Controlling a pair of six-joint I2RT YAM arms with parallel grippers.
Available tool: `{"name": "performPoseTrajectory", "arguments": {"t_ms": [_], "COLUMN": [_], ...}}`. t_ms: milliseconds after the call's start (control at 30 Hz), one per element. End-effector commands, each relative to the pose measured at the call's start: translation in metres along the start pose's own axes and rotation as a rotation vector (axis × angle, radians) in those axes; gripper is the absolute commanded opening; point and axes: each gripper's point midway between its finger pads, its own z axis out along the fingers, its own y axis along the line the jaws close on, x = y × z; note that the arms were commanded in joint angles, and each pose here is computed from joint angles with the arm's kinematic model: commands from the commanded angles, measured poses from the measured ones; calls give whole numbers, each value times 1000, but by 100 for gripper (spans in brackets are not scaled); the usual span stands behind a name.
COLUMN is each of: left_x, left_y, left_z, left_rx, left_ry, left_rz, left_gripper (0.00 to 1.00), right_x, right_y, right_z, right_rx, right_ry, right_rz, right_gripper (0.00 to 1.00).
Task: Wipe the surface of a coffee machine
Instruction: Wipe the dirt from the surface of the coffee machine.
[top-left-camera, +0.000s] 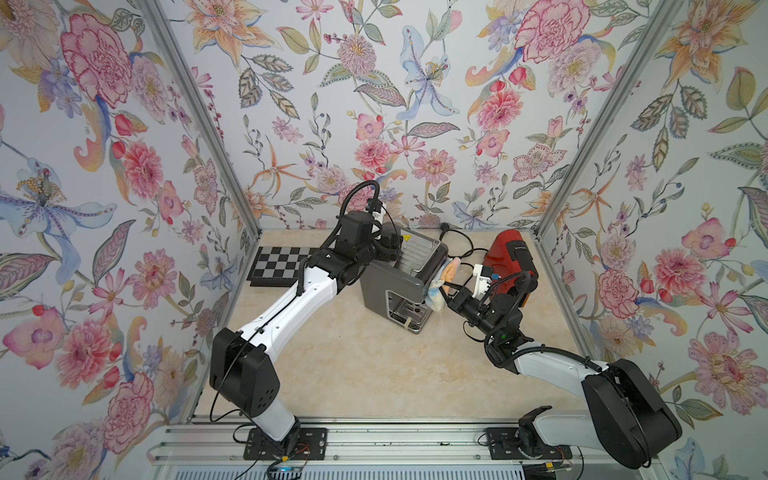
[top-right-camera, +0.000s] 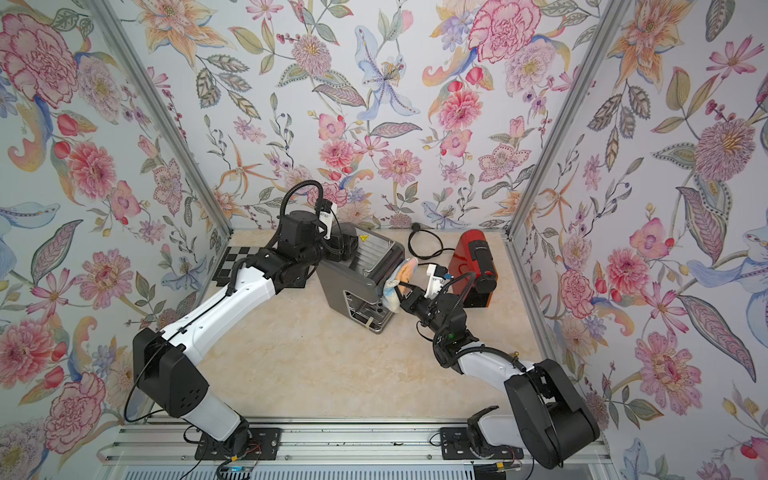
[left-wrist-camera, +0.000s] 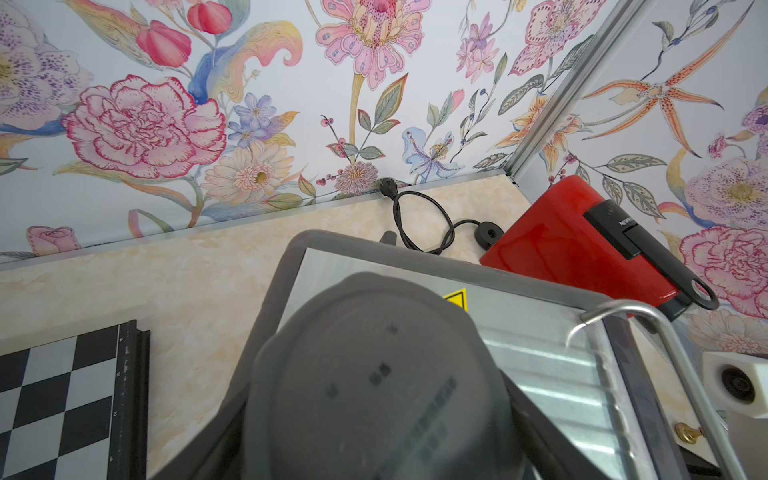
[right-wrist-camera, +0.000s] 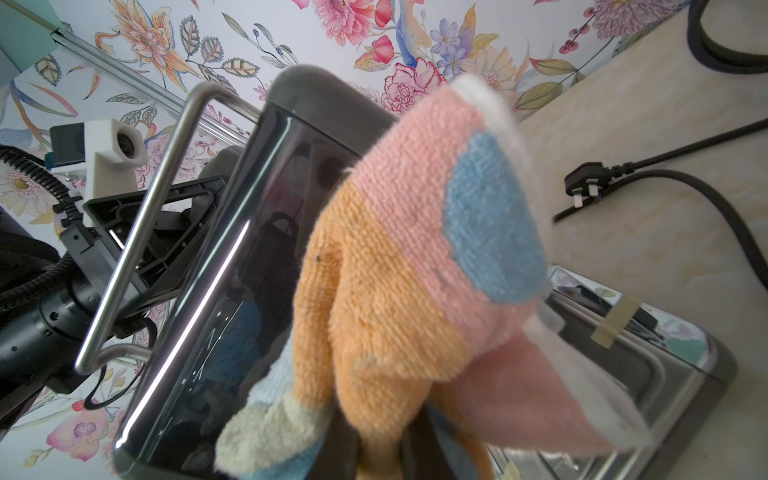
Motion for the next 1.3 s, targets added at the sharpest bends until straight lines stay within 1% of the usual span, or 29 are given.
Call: {"name": "performPoseTrajectory", "arguments": {"t_ms": [0, 267, 567, 733, 833, 900, 933, 1000, 1100, 1167, 1267], "left_x": [46, 54, 44, 44, 38, 33, 30, 25, 19, 14, 4], "left_y": [-107, -153, -184, -179, -171, -163, -158, -147, -133, -128, -123], "left_z": [-22, -26, -27, -17, -13, -11, -12, -11, -11, -14, -24], "left_rx": [345, 426, 503, 475, 463, 441, 429, 405, 397, 403, 421], "left_ry": [145, 150, 137, 140, 134, 130, 124, 113, 99, 81, 42], "left_rz": [49, 41, 40, 53, 33, 23, 18, 4, -12, -18, -12], "left_gripper": [10, 10, 10, 11, 12, 14, 17, 19, 31, 39, 50], "right_x": [-19, -31, -35, -36, -36, -40, -41, -44, -36, -24, -7], "right_y": [43, 19, 24, 17, 5, -6, -10, -14, -10, 7, 34], "right_z": [17, 39, 58, 62, 61, 58, 57, 48, 32, 18, -1], "right_rx": [-194, -240, -280, -258, -235, -209, -192, -150, -53, 7, 70], "right_ry": [0, 74, 133, 141, 153, 164, 172, 176, 193, 202, 191], "right_rz": [6, 74, 63, 68, 73, 70, 59, 13, -122, -263, -423], "right_gripper": [0, 0, 0, 0, 0, 0, 0, 0, 0, 0, 0]}}
